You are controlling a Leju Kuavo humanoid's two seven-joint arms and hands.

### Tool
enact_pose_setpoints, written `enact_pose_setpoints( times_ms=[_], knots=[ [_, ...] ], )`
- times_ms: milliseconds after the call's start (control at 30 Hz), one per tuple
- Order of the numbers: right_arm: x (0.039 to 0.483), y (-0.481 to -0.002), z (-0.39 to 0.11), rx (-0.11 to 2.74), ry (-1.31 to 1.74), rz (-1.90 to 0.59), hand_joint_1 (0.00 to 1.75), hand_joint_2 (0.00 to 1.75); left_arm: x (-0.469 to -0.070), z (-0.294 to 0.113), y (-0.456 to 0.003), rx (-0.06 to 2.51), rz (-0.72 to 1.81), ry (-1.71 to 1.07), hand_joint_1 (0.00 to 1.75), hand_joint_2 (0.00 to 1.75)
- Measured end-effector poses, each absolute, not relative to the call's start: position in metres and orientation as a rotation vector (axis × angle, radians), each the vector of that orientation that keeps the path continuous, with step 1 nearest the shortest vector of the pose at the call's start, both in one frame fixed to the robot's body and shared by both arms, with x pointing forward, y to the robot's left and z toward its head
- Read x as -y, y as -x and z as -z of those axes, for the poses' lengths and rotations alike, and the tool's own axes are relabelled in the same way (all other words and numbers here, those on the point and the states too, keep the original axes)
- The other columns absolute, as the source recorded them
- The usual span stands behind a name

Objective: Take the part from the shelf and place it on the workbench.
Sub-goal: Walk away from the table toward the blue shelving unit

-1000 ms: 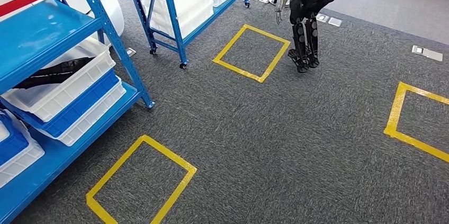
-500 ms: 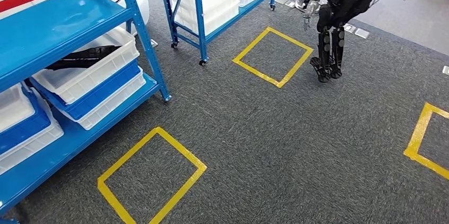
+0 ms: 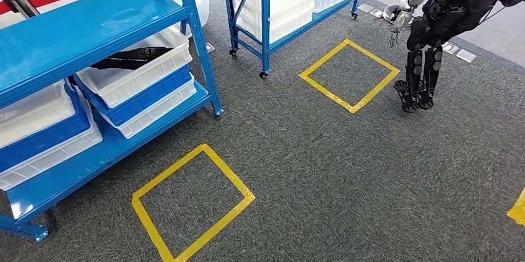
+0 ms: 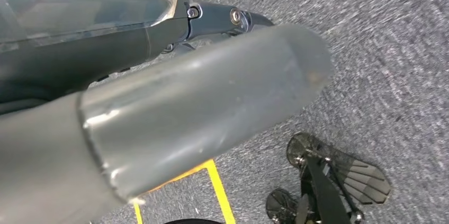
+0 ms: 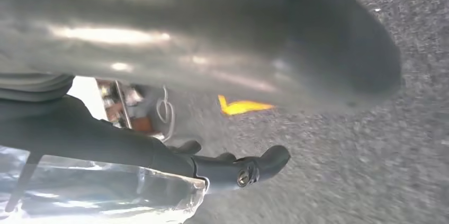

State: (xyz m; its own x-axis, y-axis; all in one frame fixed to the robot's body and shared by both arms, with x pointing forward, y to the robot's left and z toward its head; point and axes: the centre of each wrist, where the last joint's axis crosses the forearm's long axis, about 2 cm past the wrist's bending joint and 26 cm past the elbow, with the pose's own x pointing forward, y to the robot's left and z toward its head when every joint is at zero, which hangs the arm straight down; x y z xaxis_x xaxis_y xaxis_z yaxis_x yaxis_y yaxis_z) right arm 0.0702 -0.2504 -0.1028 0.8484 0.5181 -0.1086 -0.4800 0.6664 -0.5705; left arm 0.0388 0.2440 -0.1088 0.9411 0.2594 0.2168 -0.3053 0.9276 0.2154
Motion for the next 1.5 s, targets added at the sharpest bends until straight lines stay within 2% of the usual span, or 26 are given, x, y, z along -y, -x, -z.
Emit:
enact_pose_setpoints(
  times_ms=[1500],
  knots=[
    [0.250,-0.071,0.102,0.058,0.654,-0.517,0.00,0.00,-0.234,0.107,-0.041,0.250,-0.309,-0.256,0.00,0.00]
  ],
)
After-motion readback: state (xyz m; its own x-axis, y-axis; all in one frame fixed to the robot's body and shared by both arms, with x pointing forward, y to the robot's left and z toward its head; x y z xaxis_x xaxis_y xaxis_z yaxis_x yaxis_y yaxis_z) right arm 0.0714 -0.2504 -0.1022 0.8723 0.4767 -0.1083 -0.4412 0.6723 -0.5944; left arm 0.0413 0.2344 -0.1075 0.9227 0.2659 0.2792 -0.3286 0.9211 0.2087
